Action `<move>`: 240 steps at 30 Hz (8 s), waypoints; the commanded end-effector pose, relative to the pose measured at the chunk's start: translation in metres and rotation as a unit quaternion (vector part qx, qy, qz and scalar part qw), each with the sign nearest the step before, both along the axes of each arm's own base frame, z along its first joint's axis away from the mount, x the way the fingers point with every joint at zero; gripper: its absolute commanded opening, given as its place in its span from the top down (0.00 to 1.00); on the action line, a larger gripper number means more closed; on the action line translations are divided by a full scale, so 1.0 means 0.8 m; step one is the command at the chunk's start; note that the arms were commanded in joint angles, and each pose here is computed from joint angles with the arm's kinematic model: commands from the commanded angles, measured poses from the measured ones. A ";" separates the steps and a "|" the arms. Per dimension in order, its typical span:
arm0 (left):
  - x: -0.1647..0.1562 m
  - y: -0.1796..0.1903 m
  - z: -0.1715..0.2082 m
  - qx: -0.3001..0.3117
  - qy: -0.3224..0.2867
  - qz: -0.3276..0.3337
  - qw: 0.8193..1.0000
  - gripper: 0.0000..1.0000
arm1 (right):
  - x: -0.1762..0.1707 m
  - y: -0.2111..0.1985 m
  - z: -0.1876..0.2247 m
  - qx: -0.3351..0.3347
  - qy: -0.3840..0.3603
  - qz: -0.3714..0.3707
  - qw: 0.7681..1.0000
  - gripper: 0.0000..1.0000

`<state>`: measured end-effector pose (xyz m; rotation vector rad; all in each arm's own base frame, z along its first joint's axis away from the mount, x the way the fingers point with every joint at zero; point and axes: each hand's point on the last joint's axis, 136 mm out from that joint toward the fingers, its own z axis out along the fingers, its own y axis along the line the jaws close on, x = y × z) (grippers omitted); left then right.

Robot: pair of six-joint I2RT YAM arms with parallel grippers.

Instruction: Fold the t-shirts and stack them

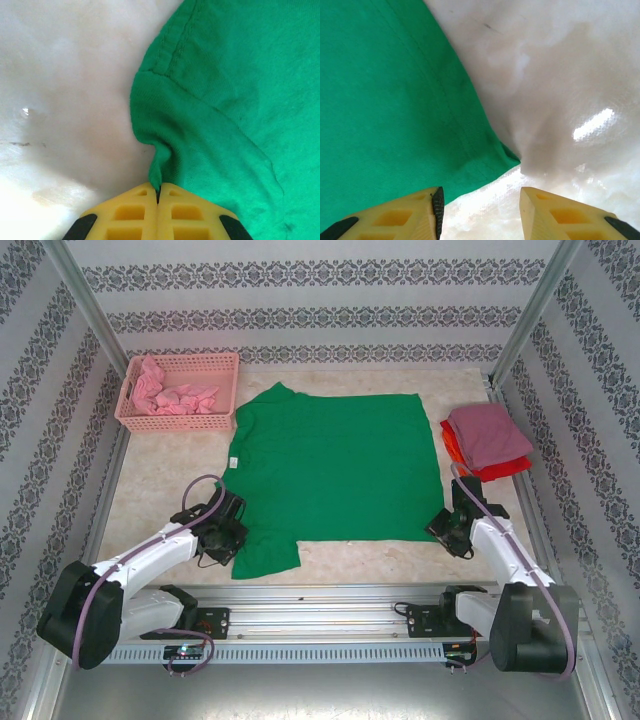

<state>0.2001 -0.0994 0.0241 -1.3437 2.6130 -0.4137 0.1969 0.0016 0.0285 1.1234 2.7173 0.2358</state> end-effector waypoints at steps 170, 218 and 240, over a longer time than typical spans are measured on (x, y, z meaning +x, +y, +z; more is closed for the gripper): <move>0.142 0.014 -0.031 0.031 -0.056 -0.116 0.991 0.00 | 0.169 0.083 -0.012 0.008 -0.049 0.172 0.984 0.23; 0.367 -0.006 0.128 0.088 -0.190 -0.183 0.960 0.00 | 0.276 0.069 0.000 -0.038 -0.002 0.248 0.968 0.28; 0.393 -0.012 0.128 0.072 -0.199 -0.185 0.960 0.00 | 0.260 -0.005 -0.004 -0.091 0.056 0.301 0.948 0.33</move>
